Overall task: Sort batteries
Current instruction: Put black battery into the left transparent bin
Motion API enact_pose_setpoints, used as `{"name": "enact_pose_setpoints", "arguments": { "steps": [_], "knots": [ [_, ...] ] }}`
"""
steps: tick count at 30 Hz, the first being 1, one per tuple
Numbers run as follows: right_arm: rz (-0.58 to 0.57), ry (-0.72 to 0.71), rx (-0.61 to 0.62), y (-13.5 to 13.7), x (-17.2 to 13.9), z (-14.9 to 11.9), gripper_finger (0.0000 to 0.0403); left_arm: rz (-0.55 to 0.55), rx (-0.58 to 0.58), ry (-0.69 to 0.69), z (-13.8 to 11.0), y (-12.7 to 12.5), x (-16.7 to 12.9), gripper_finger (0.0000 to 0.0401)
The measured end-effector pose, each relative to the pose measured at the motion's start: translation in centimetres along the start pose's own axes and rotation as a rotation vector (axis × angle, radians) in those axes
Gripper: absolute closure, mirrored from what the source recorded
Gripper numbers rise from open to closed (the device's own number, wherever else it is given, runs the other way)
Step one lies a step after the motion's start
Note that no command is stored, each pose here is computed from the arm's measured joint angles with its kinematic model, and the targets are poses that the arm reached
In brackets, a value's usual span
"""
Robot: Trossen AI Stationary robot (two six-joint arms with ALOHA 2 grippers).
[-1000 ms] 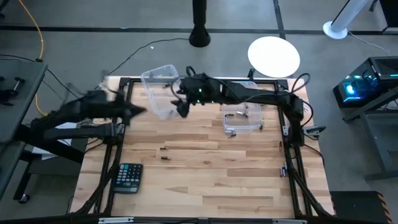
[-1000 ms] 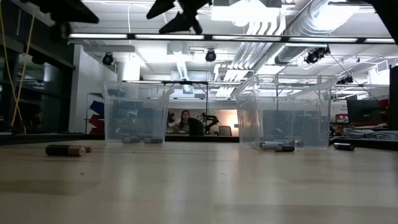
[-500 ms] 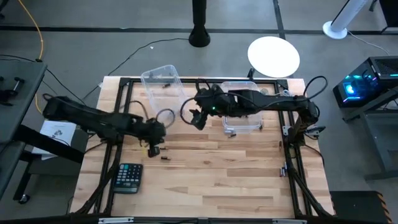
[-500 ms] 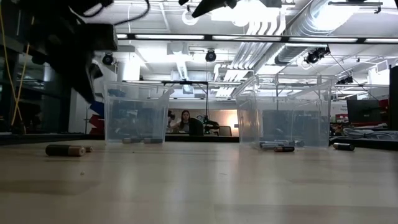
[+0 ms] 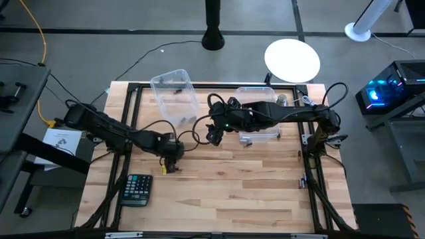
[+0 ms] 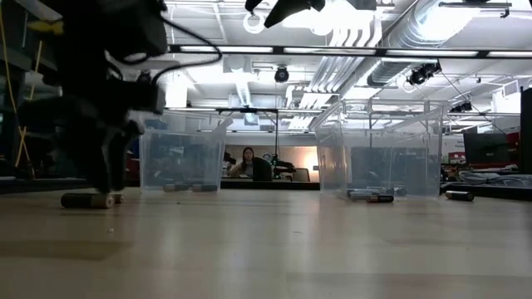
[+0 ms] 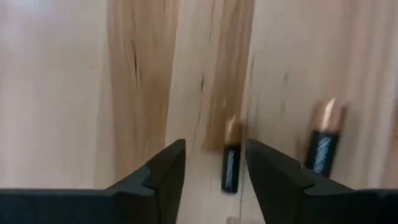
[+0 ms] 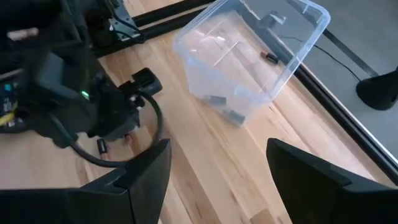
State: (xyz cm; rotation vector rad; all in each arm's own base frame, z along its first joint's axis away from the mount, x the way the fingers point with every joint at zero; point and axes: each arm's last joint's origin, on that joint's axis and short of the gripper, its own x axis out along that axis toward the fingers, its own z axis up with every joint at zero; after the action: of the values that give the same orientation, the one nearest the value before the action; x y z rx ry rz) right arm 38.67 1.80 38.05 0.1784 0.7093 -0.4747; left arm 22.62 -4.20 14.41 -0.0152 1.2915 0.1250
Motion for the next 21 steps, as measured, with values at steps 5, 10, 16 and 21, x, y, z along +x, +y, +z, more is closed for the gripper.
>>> {"name": "enact_pose_setpoints", "arguments": {
  "steps": [5,10,16,21],
  "knots": [
    [-0.015,-0.005,-0.004,0.1,-0.1,-0.1,0.0144,-0.036,-0.006,0.076,-0.6,-0.1,1.7,0.0231],
    [-0.019,-0.006,0.003,0.1,-0.1,-0.1,0.0144,-0.03,-0.018,0.089,-0.8,0.2,2.4,0.0254],
    [-0.02,-0.003,0.002,0.1,-0.1,-0.1,0.0144,-0.064,-0.064,0.03,-0.2,1.0,0.4,0.0382],
    [-0.021,0.0,0.0,0.1,-0.1,-0.1,0.0144,-0.025,-0.085,-0.27,1.7,2.3,-6.2,0.0393]
  ]
}}
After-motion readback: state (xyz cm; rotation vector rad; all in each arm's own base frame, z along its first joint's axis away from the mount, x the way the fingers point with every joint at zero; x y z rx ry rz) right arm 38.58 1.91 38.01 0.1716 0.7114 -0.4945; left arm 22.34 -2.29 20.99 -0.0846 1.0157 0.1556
